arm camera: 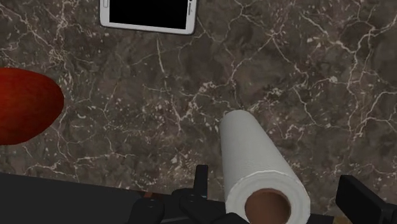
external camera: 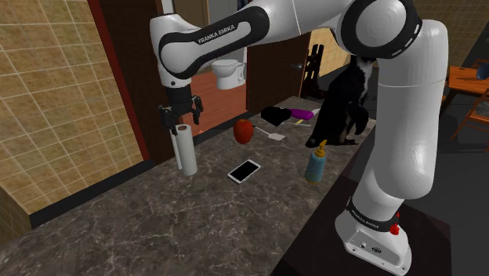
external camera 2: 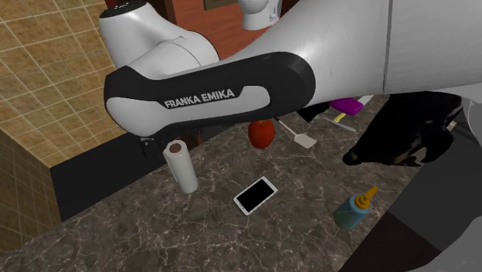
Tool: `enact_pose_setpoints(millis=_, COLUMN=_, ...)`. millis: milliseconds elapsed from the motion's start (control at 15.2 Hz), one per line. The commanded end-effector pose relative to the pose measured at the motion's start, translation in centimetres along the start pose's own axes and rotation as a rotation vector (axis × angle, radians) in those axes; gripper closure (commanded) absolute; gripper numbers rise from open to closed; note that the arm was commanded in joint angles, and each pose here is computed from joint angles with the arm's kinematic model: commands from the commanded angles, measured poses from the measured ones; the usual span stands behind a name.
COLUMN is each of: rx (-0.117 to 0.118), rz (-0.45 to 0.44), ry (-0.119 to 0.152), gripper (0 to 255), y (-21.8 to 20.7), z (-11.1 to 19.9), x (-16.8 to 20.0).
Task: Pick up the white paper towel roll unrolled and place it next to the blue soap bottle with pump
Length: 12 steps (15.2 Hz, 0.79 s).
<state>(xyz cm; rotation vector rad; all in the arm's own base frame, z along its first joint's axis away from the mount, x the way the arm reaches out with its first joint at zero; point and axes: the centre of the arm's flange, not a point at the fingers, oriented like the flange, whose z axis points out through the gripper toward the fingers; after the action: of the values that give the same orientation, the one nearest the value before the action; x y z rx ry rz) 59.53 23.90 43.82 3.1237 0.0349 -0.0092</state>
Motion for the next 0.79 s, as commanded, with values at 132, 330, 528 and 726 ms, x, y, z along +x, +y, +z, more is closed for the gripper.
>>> enact_pose_setpoints(millis=132, rx=0.001, rz=0.0, ry=0.0, gripper=0, y=-0.1, z=2.0, x=0.2)
enact_pose_setpoints(millis=330, rx=0.001, rz=0.0, ry=0.0, gripper=0, y=-0.1, z=3.4, x=0.2)
enact_pose_setpoints(millis=528, rx=0.001, rz=0.0, ry=0.0, gripper=0, y=-0.1, z=3.4, x=0.2)
enact_pose_setpoints(millis=726, rx=0.001, rz=0.0, ry=0.0, gripper=0, y=-0.1, z=3.4, x=0.2)
